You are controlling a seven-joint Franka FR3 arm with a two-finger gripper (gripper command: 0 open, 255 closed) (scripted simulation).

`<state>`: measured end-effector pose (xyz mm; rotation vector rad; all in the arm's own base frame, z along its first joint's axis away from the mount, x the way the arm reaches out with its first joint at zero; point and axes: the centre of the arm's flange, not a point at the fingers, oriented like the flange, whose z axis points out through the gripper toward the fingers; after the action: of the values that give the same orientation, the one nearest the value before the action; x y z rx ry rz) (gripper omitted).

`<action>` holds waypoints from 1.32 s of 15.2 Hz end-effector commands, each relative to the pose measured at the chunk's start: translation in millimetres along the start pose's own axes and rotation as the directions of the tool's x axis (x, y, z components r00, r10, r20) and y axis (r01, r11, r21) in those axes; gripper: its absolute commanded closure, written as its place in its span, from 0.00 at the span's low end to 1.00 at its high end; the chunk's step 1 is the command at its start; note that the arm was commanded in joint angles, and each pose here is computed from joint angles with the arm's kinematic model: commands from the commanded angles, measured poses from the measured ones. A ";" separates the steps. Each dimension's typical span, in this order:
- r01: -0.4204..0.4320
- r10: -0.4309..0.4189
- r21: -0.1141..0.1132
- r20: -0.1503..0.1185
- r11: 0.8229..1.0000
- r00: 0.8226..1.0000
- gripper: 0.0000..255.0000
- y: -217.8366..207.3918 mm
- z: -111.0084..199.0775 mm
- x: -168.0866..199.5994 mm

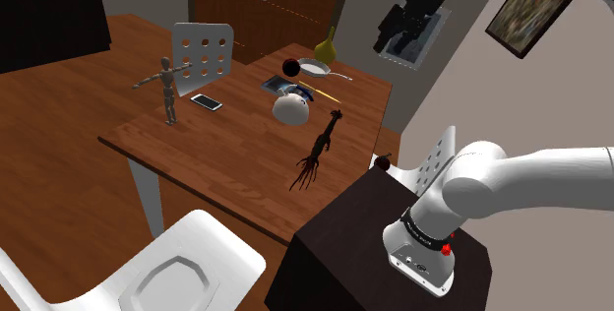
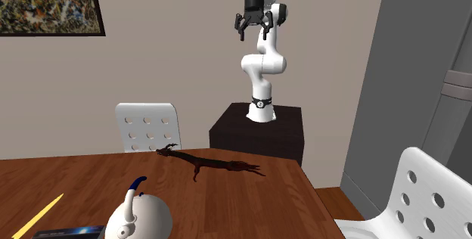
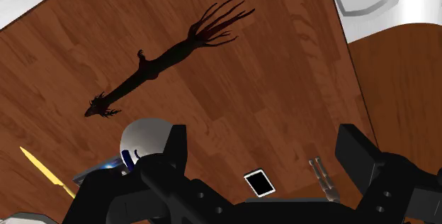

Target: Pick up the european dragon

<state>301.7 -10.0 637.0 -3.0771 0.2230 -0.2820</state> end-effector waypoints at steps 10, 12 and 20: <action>-0.200 0.200 -0.033 0.006 0.979 0.980 0.00 11.1 115.0 27.4; -0.244 0.244 -0.040 0.006 0.969 0.970 0.00 14.8 140.5 33.0; -0.412 0.413 -0.070 0.004 0.908 0.911 0.00 33.8 242.4 52.8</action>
<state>389.6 -40.7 417.7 -2.9997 0.8480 -0.2272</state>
